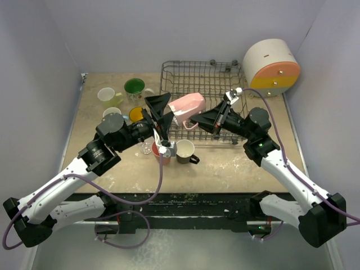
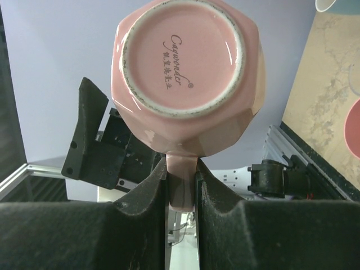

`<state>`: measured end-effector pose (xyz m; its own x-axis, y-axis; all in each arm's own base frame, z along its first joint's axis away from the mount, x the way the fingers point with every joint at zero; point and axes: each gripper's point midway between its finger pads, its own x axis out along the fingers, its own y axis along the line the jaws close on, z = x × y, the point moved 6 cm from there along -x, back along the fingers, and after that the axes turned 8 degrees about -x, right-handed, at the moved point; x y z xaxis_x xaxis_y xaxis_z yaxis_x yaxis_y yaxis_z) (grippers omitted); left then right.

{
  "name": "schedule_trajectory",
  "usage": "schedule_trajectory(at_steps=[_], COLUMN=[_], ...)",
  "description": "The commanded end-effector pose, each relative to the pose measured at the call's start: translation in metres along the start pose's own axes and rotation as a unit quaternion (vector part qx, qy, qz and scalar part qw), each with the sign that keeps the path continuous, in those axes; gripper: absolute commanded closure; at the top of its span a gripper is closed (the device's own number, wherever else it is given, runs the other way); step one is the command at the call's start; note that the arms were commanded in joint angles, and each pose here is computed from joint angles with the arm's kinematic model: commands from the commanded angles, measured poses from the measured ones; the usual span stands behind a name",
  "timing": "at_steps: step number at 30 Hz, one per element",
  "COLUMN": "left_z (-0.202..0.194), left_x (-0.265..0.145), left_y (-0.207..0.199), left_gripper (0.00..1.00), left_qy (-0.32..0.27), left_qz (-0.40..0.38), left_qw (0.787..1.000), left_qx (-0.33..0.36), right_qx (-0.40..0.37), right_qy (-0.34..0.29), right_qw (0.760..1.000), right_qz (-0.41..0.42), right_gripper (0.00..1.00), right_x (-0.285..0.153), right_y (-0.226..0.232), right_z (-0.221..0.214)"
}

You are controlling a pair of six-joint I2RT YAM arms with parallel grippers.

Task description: Unload the cups from the dish rack

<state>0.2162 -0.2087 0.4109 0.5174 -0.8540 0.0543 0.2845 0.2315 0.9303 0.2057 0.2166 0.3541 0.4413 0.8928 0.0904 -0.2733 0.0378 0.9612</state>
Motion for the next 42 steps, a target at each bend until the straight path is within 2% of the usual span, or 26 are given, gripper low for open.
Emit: schedule_trajectory(at_steps=[1, 7, 12, 15, 18, 21, 25, 27, 29, 31, 34, 39, 42], left_z=[0.002, -0.003, -0.003, 0.0, 0.004, 0.01, 0.015, 0.016, 0.015, 0.013, 0.006, 0.0, 0.002], left_x=[-0.002, 0.007, 0.014, 0.015, 0.014, 0.014, 0.016, 0.02, 0.025, 0.03, 0.04, 0.05, 0.061], left_y=[0.006, 0.001, 0.007, 0.009, 0.01, 0.012, 0.014, 0.015, 0.015, 0.012, 0.001, -0.028, -0.048], left_gripper=[0.25, 0.31, 0.41, 0.54, 0.75, 1.0, 1.0, 1.0, 1.0, 1.0, 1.0, 1.0, 1.0], left_qy=[-0.003, 0.006, 0.005, -0.006, -0.018, -0.029, -0.028, -0.018, -0.003, 0.018, 0.051, 0.078, 0.086], left_qz=[0.018, 0.016, 0.024, 0.024, 0.023, 0.023, -0.003, -0.021, -0.035, -0.061, -0.107, -0.204, -0.262], left_qw=[0.999, 0.999, 0.999, 1.0, 1.0, 0.999, 0.998, 0.996, 0.993, 0.987, 0.976, 0.955, 0.938], left_qx=[0.036, 0.032, 0.024, 0.019, 0.01, -0.007, -0.049, -0.081, -0.117, -0.146, -0.181, -0.199, -0.209], right_qx=[-0.063, -0.055, -0.052, -0.048, -0.045, -0.048, -0.071, -0.109, -0.153, -0.193, -0.247, -0.311, -0.322], right_qy=[-0.007, 0.004, 0.008, 0.009, 0.006, 0.005, 0.021, 0.013, 0.002, -0.017, -0.053, -0.131, -0.158], right_qw=[0.992, 0.99, 0.989, 0.99, 0.99, 0.991, 0.993, 0.993, 0.987, 0.973, 0.939, 0.836, 0.81], right_qz=[0.108, 0.13, 0.137, 0.135, 0.133, 0.127, 0.093, 0.035, -0.046, -0.123, -0.233, -0.432, -0.464], right_gripper=[1.0, 1.0, 1.0, 1.0, 1.0, 0.86, 0.49, 0.31, 0.22, 0.16, 0.13, 0.06, 0.06], right_x=[-0.009, -0.007, -0.009, -0.011, -0.011, -0.009, -0.004, -0.002, -0.002, -0.009, -0.034, -0.08, -0.092], right_y=[0.055, 0.061, 0.066, 0.065, 0.063, 0.059, 0.051, 0.04, 0.025, 0.011, -0.01, -0.029, -0.031], right_z=[-0.005, -0.013, -0.019, -0.023, -0.024, -0.023, -0.023, -0.012, 0.004, 0.023, 0.054, 0.1, 0.119])
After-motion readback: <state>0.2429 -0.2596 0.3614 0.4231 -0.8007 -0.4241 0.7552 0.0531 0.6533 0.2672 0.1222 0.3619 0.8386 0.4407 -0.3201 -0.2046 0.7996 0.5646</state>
